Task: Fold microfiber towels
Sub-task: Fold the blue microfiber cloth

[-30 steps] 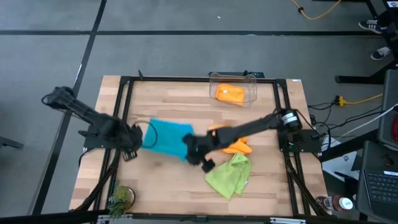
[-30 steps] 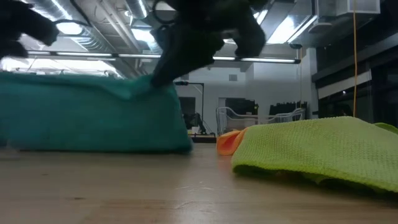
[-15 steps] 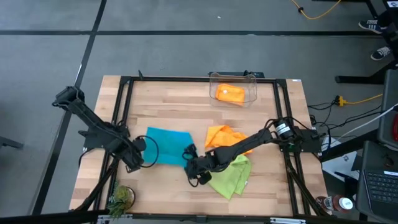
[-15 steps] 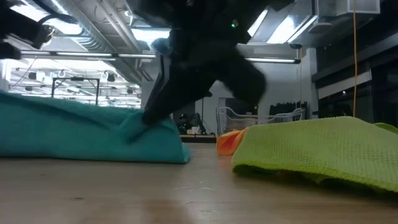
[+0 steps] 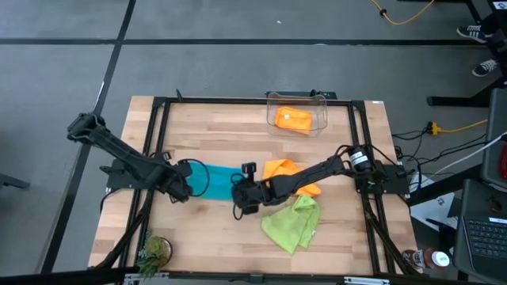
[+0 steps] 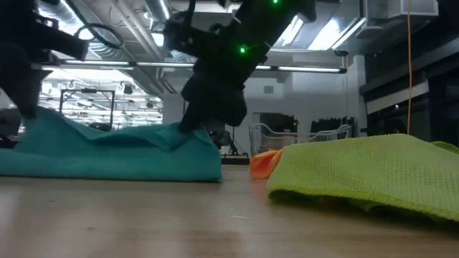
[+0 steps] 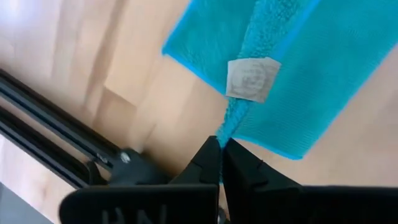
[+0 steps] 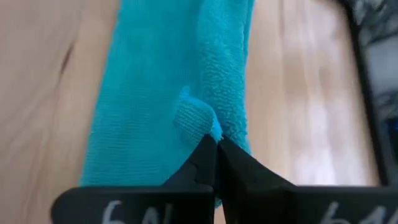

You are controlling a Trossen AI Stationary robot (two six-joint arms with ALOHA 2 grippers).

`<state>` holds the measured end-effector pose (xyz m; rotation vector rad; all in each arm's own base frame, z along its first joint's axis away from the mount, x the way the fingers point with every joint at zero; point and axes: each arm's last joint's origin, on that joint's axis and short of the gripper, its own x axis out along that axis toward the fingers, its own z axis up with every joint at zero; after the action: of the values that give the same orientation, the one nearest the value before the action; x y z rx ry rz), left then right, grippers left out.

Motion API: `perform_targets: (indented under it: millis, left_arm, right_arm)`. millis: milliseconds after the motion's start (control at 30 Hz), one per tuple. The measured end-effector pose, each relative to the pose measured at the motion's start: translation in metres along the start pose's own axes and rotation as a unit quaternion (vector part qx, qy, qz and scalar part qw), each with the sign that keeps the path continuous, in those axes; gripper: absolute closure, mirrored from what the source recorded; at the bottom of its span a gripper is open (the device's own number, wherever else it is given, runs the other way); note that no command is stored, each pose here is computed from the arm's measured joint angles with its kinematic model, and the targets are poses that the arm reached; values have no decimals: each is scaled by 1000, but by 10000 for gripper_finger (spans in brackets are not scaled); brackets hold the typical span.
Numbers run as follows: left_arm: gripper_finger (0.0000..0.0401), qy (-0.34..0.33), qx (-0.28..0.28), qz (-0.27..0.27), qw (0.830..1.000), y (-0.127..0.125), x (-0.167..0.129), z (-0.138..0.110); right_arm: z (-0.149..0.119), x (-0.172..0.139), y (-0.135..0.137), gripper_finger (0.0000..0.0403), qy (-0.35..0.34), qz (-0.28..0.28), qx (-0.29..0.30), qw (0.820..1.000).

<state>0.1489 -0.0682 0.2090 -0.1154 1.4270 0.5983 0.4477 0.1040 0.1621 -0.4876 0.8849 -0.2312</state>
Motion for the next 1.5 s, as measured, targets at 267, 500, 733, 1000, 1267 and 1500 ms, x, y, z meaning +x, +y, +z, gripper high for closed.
perform_targets:
  millis: [267,500,733,1000,1267,1500]
  left_arm:
    - [357,-17,-18,16,1000,9,7,18]
    - [265,-10,-47,28,998,18,10,25]
    - [232,-27,-69,59,995,23,11,28]
    - [235,-24,-100,26,994,17,11,28]
    - [235,-105,-51,-121,986,-17,8,34]
    - [235,-159,-58,-133,977,-39,46,25]
  right_arm:
    - [-12,11,-16,333,50,7,77,996]
    - [-12,12,-21,223,51,-34,77,995]
    - [-9,-4,-41,171,47,-231,98,967]
    - [-13,-22,-45,184,85,-61,164,981]
    - [-2,-21,-37,209,41,143,118,982]
    - [5,-21,-35,214,7,185,132,974]
